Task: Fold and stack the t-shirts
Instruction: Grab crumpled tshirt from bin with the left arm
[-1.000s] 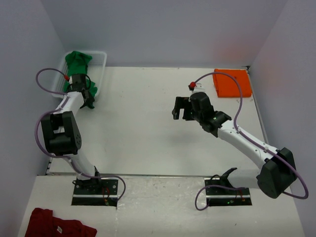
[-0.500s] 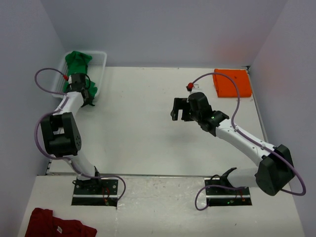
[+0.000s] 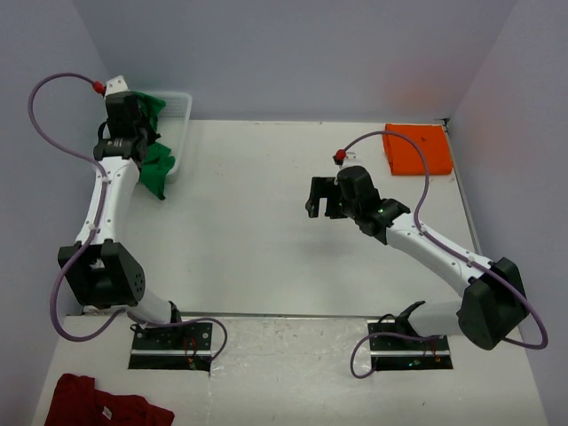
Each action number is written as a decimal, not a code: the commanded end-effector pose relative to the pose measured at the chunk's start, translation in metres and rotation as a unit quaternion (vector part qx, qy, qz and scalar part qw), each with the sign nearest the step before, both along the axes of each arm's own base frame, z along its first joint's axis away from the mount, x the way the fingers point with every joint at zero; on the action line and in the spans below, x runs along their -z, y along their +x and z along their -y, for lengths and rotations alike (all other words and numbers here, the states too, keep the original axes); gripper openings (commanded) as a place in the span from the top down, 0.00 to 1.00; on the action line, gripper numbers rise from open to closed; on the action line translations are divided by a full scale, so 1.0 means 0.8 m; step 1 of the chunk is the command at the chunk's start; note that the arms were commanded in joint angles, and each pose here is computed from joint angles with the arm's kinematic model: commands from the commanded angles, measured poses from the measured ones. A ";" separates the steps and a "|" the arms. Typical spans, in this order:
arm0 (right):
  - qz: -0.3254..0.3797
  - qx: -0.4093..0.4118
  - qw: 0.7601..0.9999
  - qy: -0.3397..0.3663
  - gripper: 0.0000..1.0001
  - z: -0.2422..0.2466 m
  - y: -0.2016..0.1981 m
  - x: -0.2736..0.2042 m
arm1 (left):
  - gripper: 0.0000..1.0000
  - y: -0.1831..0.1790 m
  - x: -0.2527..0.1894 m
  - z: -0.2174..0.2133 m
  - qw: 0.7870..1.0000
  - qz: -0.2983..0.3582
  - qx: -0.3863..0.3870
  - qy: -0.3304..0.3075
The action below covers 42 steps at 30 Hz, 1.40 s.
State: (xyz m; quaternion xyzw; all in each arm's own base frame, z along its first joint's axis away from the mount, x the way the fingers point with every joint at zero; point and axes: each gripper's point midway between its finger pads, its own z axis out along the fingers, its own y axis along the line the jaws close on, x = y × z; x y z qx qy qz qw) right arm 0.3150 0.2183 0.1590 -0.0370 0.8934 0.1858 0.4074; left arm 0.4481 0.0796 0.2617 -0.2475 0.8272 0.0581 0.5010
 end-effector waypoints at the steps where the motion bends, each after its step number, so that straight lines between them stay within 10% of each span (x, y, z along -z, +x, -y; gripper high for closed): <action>1: 0.014 -0.005 1.000 0.011 0.01 -0.008 0.005 -0.013 | 1.00 0.011 -0.101 0.018 0.994 0.079 0.067 0.045; 6: 0.018 0.003 1.000 0.005 0.01 -0.003 0.007 -0.016 | 1.00 0.019 -0.190 0.037 0.979 0.160 0.116 0.058; 8: 0.020 0.004 1.000 0.004 0.01 -0.002 0.007 -0.016 | 0.97 0.022 -0.165 0.035 0.984 0.127 0.112 0.051; 10: 0.021 0.000 1.000 0.009 0.01 -0.003 0.005 -0.018 | 0.68 0.024 -0.122 0.027 0.990 0.092 0.094 0.049; 17: 0.018 -0.009 1.000 0.021 0.01 -0.009 0.000 -0.019 | 0.43 0.104 0.004 0.001 0.995 0.004 0.070 0.065; 29: 0.001 -0.019 1.000 0.018 0.01 -0.010 -0.012 0.002 | 0.45 0.221 0.110 -0.047 0.994 -0.042 0.020 0.099; 42: -0.017 -0.036 0.999 0.021 0.01 -0.016 -0.020 0.005 | 0.41 0.220 0.186 -0.137 0.989 -0.091 -0.036 0.114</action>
